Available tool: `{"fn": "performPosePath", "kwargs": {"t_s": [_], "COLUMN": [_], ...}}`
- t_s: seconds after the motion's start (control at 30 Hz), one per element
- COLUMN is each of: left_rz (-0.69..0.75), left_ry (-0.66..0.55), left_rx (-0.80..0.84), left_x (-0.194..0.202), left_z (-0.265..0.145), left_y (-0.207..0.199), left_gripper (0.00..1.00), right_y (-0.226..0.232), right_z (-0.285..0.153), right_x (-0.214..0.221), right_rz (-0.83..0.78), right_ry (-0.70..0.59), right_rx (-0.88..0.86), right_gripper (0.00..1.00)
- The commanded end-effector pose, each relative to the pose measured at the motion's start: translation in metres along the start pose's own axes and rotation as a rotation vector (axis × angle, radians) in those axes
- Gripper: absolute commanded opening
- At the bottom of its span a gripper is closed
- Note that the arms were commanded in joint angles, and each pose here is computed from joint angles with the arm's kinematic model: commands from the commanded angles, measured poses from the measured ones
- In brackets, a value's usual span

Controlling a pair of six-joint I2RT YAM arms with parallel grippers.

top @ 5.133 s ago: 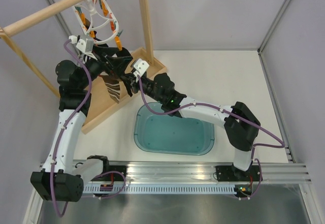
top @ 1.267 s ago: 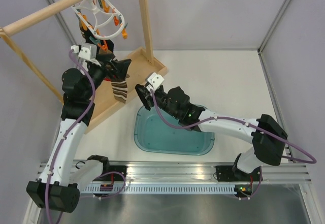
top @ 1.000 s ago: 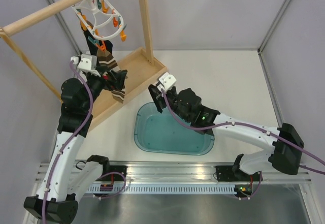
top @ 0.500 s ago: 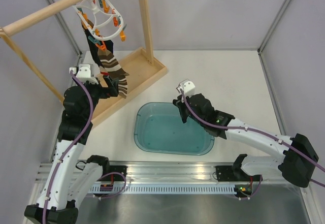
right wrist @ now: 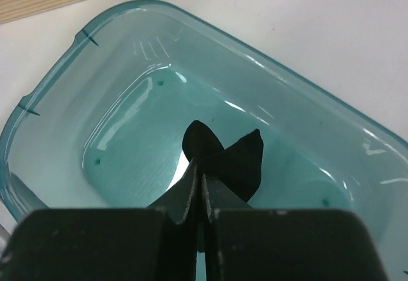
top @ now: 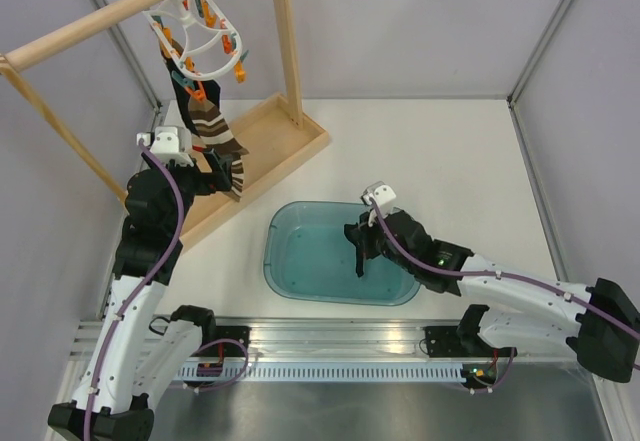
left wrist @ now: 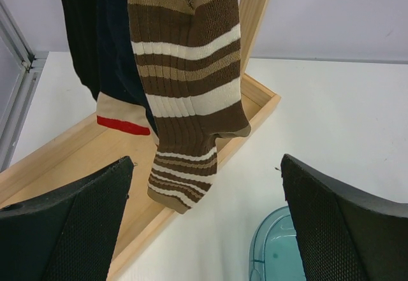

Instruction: Remove the socks clipped to the hanger

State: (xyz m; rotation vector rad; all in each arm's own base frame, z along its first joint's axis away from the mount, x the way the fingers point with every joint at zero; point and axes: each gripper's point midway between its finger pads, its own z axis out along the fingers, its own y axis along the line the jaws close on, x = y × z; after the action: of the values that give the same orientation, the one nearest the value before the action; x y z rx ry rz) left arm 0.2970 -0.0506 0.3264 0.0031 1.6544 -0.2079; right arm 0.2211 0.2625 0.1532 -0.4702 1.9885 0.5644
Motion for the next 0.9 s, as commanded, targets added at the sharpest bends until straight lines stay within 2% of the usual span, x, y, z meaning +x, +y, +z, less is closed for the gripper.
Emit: {"fn": "performPosePath", "kwargs": {"t_s": [0.0,0.2,0.3,0.33,0.37,0.43,0.67,0.87], "left_rz": [0.031,0.034,0.034,0.034,0.034,0.034,0.033,0.022], "left_ry": [-0.015,-0.019,-0.021,-0.021,-0.020,-0.020,-0.025,-0.051], "left_rx": [-0.009,-0.015,-0.010,-0.009,-0.004,-0.001,-0.016,-0.139], "left_x": [-0.004,-0.005,-0.006,-0.006,-0.006,-0.005,-0.006,-0.010], "left_z": [-0.001,-0.002,-0.003,-0.003,-0.003,-0.003,-0.004,-0.011], "left_y": [0.002,0.003,0.002,0.002,0.001,0.001,0.003,0.025], "left_gripper": [1.00,1.00,1.00,1.00,1.00,1.00,1.00,1.00], "right_y": [0.011,0.017,0.018,0.018,0.018,0.017,0.014,0.015], "right_z": [0.007,0.011,0.009,0.007,0.006,0.004,0.004,0.005], "right_x": [0.014,0.018,0.020,0.019,0.020,0.020,0.019,0.012], "right_rz": [0.041,0.057,0.070,0.072,0.075,0.076,0.070,0.064], "right_ry": [0.018,0.026,0.024,0.018,0.019,0.012,0.010,-0.020], "right_rx": [-0.020,-0.028,-0.033,-0.034,-0.033,-0.031,-0.015,-0.026], "right_gripper": [0.01,0.01,0.40,0.71,0.89,0.93,0.94,0.94]}}
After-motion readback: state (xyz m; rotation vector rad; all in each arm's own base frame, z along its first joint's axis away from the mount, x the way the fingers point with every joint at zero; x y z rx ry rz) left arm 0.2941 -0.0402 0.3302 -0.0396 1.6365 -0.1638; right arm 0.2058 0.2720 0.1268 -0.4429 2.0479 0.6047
